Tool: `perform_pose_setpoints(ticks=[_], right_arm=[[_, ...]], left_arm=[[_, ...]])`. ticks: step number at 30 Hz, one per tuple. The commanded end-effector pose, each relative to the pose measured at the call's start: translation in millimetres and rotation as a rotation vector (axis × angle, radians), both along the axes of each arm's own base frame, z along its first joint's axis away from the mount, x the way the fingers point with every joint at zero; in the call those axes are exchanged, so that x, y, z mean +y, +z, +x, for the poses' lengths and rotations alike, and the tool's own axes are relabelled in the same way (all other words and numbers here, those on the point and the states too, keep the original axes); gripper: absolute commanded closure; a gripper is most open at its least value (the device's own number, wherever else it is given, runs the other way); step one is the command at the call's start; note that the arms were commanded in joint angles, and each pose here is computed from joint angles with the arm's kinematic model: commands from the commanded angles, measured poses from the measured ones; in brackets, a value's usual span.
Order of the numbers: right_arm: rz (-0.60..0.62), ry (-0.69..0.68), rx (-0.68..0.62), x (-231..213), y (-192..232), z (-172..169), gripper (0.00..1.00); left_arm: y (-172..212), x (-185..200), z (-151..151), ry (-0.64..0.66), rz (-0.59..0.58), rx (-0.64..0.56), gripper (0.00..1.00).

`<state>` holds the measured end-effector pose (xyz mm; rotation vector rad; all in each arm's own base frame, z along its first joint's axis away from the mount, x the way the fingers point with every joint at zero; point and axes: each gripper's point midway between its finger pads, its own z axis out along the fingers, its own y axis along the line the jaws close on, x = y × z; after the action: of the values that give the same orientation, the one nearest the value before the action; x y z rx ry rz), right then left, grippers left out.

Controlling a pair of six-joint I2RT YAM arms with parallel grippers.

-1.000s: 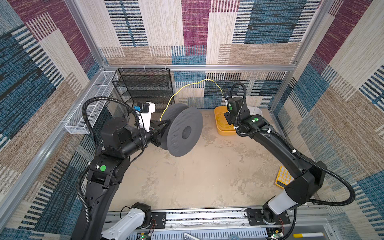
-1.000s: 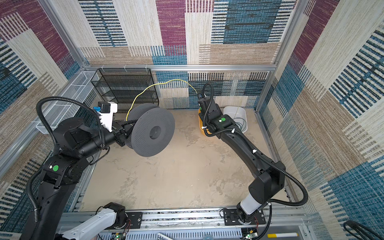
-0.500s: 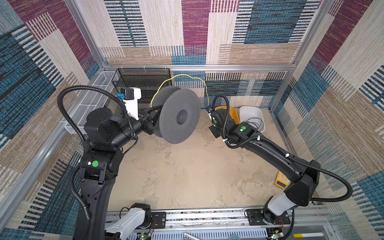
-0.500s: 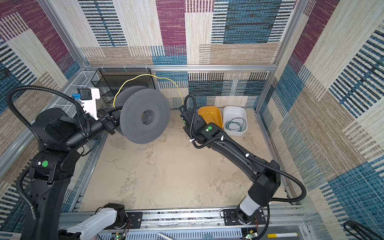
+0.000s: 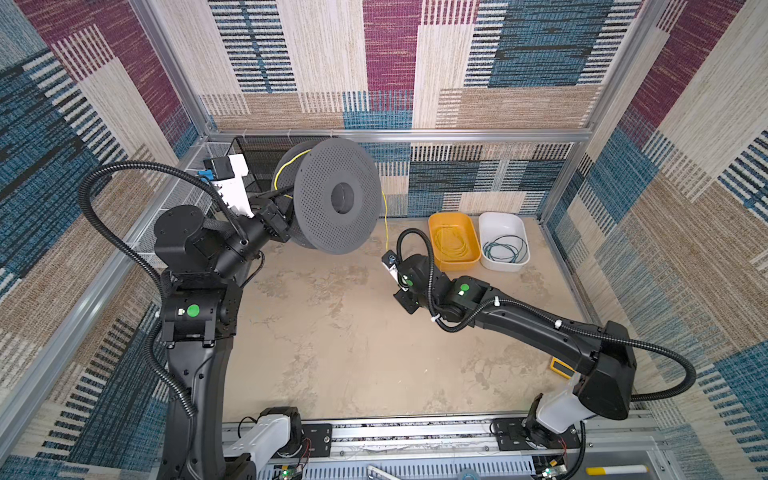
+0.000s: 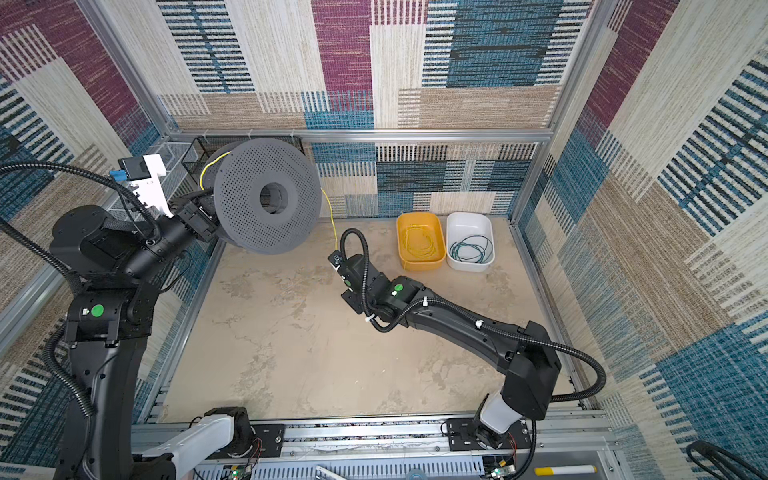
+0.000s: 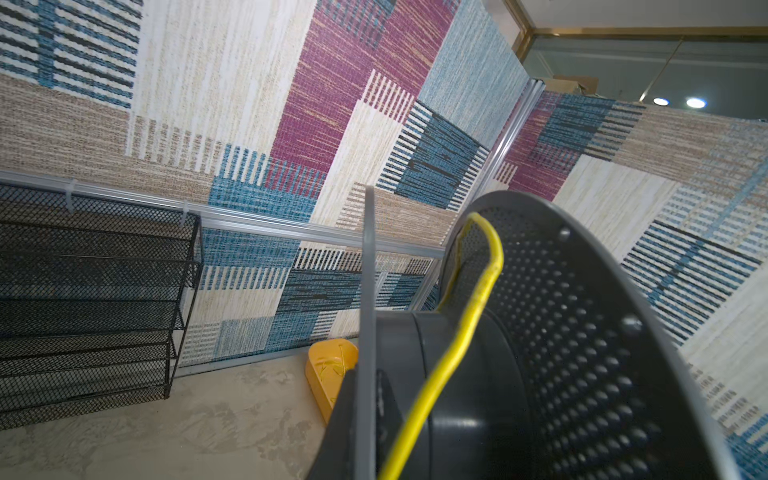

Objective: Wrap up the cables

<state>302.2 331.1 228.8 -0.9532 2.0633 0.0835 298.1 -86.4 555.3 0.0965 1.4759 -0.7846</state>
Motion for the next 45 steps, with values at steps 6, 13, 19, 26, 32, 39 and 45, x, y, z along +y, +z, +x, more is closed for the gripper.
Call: perform_pose_setpoints(ticks=[6,13,19,26,32,39,45], right_arm=[[0.100,0.172,0.035,54.5,-4.6,-48.0,1.00],[0.146,0.294,0.052,80.4,0.6,-82.3,1.00],[0.184,0.336,0.033,83.1,7.7,-96.2,1.00],[0.263,0.382,-0.005,72.1,24.3,-109.1,1.00],[0.268,0.426,-0.041,67.5,33.0,-121.1,1.00],[0.272,0.417,-0.115,55.7,53.9,-121.8,1.00],[0.206,0.347,-0.204,42.5,64.6,-105.8,1.00]], left_arm=[[6.8,33.6,32.2,0.184,-0.108,-0.036,1.00],[-29.2,56.4,62.0,0.320,-0.122,0.045,1.00],[-49.0,71.4,74.7,0.408,-0.127,0.070,1.00],[-78.7,81.5,91.5,0.469,-0.115,0.121,1.00],[-111.5,85.3,104.4,0.496,-0.100,0.190,1.00],[-147.1,87.1,113.7,0.530,-0.049,0.272,1.00],[-178.5,78.0,120.1,0.533,0.038,0.332,1.00]])
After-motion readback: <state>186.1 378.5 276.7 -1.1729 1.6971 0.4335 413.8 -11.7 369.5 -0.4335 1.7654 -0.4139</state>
